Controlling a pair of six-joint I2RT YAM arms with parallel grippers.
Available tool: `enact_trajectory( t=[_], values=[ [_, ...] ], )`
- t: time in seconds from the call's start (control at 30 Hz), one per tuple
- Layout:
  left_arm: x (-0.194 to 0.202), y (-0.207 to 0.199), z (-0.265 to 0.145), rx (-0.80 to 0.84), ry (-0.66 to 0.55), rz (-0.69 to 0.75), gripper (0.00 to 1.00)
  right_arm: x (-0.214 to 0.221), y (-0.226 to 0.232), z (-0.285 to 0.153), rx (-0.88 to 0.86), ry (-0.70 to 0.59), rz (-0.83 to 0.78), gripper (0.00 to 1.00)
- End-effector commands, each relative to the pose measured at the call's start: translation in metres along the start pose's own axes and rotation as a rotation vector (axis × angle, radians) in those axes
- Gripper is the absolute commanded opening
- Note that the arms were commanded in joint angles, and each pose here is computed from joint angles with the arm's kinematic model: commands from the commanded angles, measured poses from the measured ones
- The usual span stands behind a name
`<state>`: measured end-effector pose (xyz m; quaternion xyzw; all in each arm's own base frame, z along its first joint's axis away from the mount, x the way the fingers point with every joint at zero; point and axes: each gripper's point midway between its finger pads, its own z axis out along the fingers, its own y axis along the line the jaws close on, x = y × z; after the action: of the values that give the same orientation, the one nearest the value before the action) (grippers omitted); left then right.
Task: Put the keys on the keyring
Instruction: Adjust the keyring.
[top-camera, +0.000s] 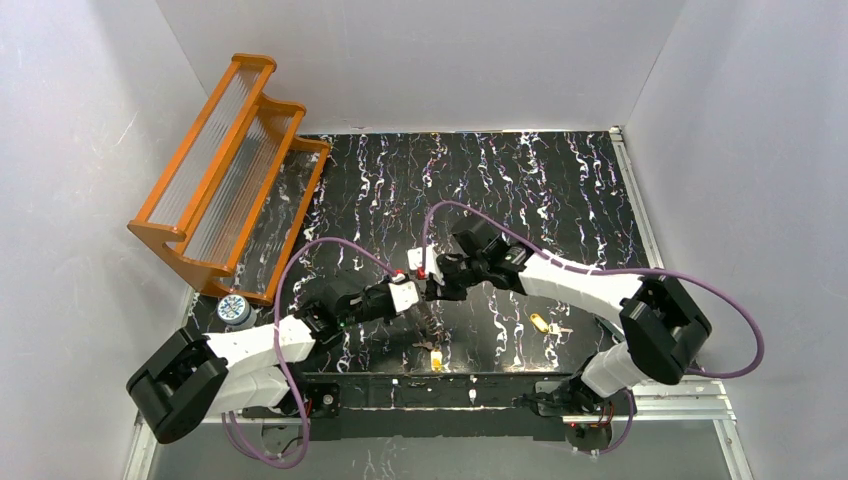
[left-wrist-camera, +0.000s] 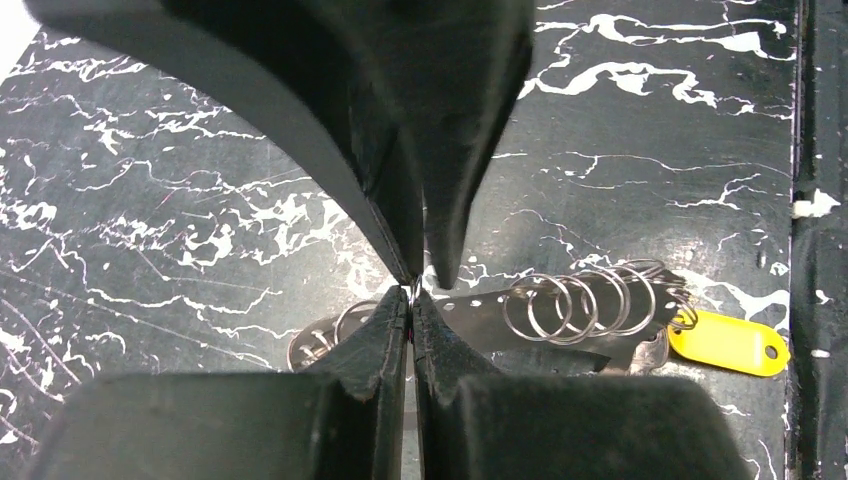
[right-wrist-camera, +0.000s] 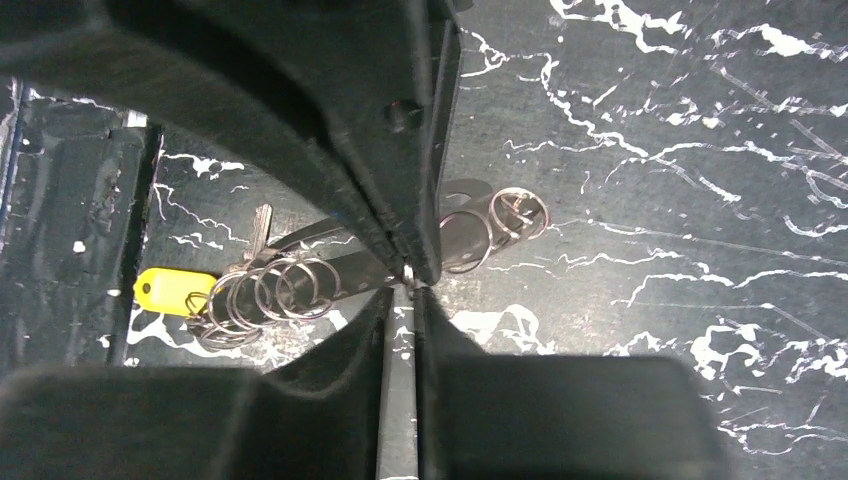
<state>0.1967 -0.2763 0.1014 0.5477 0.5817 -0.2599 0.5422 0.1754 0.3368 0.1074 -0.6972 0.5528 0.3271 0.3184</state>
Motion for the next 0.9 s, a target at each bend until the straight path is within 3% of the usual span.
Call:
enact_trajectory(
  t=[0.0, 0.1, 0.2, 0.33, 0.5, 0.87],
  values=[
    [-0.016, 0.012, -0.006, -0.068, -0.042, -0.011, 0.0, -0.024, -0.006, -0.01, 0.094, -0.111, -0.028, 0.31],
    [-0.032, 0.017, -0.014, -0.128, -0.144, -0.042, 0.0, -0.028, -0.009, -0.019, 0.187, -0.189, -0.036, 0.5],
    [-0.047, 0.016, -0.019, -0.143, -0.245, -0.067, 0.0, -0.032, -0.004, -0.031, 0.241, -0.282, -0.042, 0.56],
    [-0.073, 0.012, -0.03, -0.143, -0.407, -0.065, 0.0, -0.044, -0.001, -0.047, 0.268, -0.389, -0.064, 0.54],
    [-0.097, 0.009, -0.046, -0.152, -0.556, -0.027, 0.0, -0.061, 0.006, -0.067, 0.273, -0.508, -0.128, 0.43],
    [-0.127, -0.004, -0.061, -0.084, -0.686, 0.031, 0.0, -0.094, 0.036, -0.081, 0.146, -0.674, -0.27, 0.43]
  ],
)
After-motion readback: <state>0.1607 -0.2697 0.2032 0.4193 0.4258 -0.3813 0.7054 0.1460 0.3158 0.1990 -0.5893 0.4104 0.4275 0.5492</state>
